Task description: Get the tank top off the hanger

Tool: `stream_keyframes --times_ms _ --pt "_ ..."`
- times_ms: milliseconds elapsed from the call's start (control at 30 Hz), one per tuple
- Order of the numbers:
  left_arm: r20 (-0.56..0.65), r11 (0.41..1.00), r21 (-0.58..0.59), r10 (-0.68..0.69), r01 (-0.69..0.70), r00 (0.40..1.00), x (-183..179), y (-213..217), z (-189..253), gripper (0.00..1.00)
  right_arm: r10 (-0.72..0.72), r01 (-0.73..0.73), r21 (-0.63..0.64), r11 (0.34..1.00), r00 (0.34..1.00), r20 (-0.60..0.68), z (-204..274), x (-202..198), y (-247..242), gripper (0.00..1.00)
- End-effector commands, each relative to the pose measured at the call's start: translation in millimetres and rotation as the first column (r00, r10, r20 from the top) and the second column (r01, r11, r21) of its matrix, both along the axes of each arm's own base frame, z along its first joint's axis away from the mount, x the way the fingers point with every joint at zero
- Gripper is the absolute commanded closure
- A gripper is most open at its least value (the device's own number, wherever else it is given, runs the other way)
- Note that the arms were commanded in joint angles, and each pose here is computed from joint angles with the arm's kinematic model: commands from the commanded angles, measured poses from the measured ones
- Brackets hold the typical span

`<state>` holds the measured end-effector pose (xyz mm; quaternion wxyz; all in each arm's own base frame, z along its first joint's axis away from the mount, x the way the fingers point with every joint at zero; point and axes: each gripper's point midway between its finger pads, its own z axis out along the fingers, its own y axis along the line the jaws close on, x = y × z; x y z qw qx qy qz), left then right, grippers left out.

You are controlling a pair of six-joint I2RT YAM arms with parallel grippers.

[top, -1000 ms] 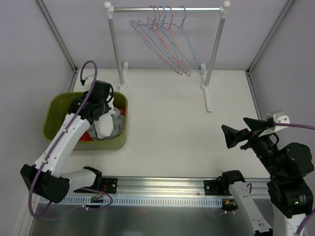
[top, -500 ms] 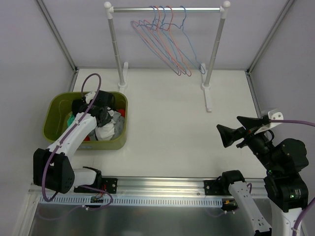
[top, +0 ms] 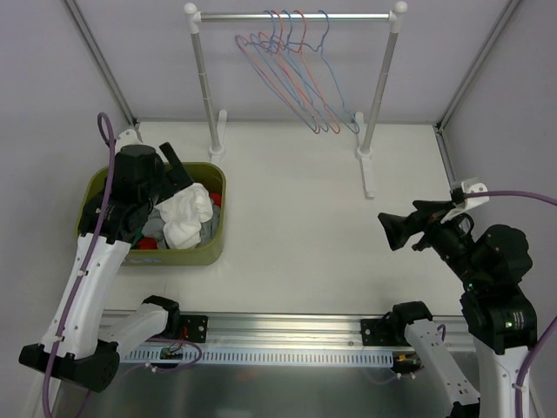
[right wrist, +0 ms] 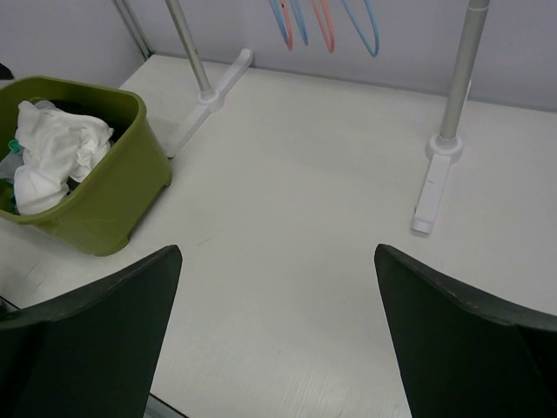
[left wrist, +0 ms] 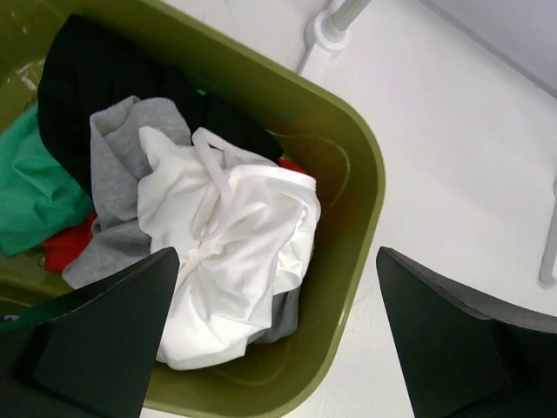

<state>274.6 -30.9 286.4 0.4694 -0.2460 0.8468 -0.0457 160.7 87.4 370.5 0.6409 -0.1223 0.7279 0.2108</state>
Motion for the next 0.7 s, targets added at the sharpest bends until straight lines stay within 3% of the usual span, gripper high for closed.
stream_keyframes --times_ms 0,133,200,300,433,667 --pt "0.013 0.987 0.086 -0.135 0.133 0.991 -13 -1 24 0.01 -0.061 0.060 -0.015 0.998 0.995 -0.081 -13 18 -6 0.00" --pt "0.043 0.961 0.189 -0.215 0.203 0.976 -23 5 41 0.01 -0.236 0.218 -0.109 0.970 0.952 -0.196 -40 34 -35 0.00" --pt "0.065 0.954 0.251 -0.185 0.163 0.981 -31 19 48 0.01 -0.308 0.274 -0.167 0.947 0.922 -0.235 -52 31 -49 0.00" --pt "0.064 0.935 0.327 -0.164 0.135 0.984 -43 35 46 0.01 -0.477 0.418 -0.261 0.870 0.848 -0.233 -63 28 -83 0.01" --pt "0.066 0.935 0.336 -0.141 0.111 0.988 -55 42 32 0.01 -0.511 0.436 -0.317 0.842 0.833 -0.213 -70 22 -91 0.01" --pt "0.218 0.951 0.288 -0.183 0.116 0.959 -88 40 28 0.01 -0.513 0.411 -0.364 0.836 0.822 -0.249 -86 8 -94 0.00"
